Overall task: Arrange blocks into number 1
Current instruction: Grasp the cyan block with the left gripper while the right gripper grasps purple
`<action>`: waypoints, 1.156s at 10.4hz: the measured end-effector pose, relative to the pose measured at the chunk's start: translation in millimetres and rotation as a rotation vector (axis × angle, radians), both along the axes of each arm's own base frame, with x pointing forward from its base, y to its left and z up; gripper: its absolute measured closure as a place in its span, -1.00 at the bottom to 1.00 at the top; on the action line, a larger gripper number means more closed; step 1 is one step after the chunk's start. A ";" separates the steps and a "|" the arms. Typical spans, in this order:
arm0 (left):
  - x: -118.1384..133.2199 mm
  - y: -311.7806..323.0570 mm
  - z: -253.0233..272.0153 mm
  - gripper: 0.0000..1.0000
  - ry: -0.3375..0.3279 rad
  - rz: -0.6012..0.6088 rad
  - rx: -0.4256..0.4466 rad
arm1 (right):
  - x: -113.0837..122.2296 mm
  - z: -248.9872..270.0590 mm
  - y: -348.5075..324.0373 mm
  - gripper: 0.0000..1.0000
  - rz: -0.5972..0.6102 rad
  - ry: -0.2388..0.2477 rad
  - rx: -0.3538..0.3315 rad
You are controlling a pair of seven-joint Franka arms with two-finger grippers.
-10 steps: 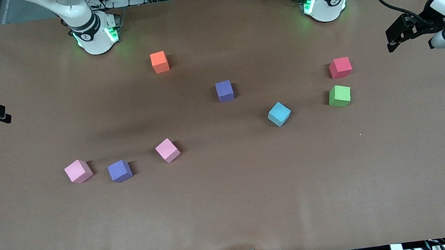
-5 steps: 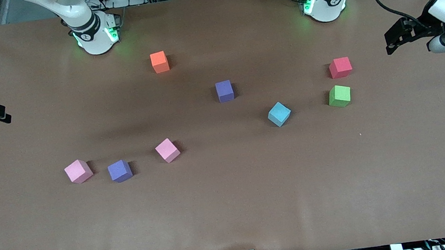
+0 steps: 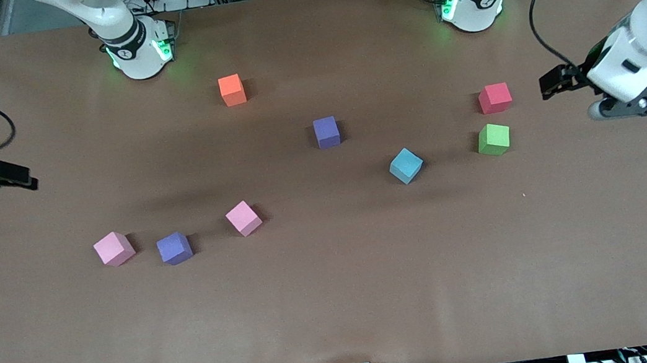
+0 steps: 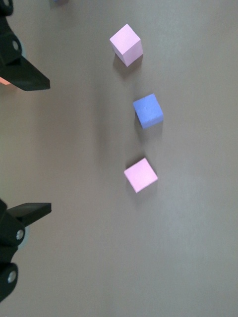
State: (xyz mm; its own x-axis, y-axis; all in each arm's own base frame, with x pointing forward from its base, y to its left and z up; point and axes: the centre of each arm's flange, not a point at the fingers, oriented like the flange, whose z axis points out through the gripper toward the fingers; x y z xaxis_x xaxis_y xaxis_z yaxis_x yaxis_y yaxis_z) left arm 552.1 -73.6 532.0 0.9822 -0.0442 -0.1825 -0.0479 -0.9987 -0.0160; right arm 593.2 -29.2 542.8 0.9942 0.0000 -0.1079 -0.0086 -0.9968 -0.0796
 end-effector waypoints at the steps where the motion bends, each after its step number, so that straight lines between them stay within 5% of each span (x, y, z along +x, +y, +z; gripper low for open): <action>1: -2.8 -0.9 -25.9 -1.00 0.011 -0.002 0.001 | 14.6 -28.6 15.9 -1.00 0.021 0.011 0.012; 6: -19.8 -62.7 -109.0 -1.00 -0.010 0.051 -0.040 | 74.5 -187.3 116.2 -1.00 0.149 -0.030 -0.008; 12: -39.3 -204.1 -209.0 -1.00 -0.007 0.318 -0.025 | 75.6 -257.4 123.4 -1.00 0.165 0.032 -0.014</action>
